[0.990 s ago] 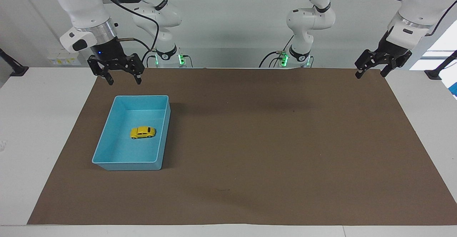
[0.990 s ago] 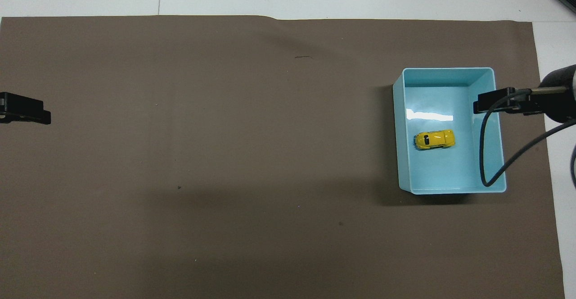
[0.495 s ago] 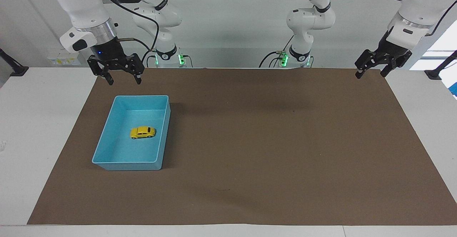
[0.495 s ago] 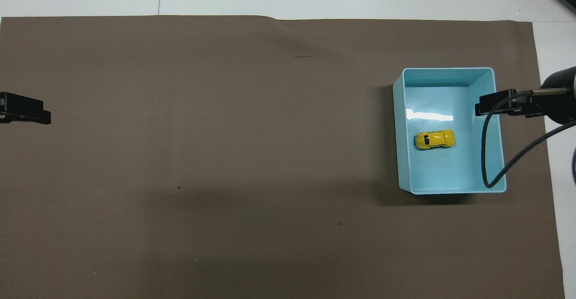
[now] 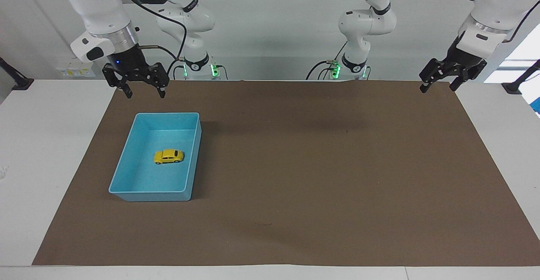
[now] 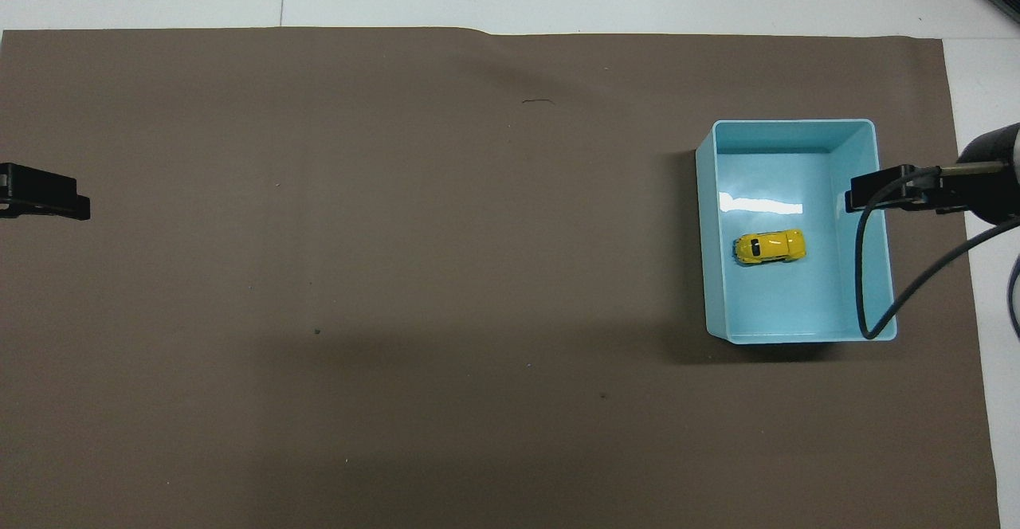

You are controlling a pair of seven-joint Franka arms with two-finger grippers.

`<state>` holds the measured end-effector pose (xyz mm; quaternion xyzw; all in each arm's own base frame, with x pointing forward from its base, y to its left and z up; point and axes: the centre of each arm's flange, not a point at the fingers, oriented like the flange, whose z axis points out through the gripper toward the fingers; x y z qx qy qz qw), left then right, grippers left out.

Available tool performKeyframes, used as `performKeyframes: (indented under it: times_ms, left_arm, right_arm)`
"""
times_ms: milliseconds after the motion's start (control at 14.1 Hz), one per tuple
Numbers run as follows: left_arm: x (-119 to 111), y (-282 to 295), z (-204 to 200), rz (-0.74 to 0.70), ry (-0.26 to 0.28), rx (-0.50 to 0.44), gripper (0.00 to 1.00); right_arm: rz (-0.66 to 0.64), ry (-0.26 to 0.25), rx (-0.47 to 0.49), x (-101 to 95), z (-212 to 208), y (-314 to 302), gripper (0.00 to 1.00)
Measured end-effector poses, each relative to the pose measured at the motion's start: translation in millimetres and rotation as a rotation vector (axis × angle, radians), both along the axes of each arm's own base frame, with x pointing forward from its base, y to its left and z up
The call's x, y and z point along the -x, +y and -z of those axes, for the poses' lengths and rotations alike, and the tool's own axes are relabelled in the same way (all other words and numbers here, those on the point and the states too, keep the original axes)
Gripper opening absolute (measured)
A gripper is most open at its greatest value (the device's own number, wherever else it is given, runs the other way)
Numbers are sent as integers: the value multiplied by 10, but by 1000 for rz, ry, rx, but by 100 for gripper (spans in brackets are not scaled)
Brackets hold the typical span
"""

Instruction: Wind up and store yellow beetle car

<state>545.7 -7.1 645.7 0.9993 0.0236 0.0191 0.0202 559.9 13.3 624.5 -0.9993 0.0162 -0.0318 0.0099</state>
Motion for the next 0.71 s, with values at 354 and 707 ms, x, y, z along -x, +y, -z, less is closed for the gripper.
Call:
performKeyframes:
  times_ms: [354,707]
  left_arm:
    - [0,0,0,0,0,0,100]
    - [0,0,0,0,0,0,100]
  right_arm:
    - [5,0,0,-1,-1,-27,100]
    - [6,0,0,-1,-1,-32,100]
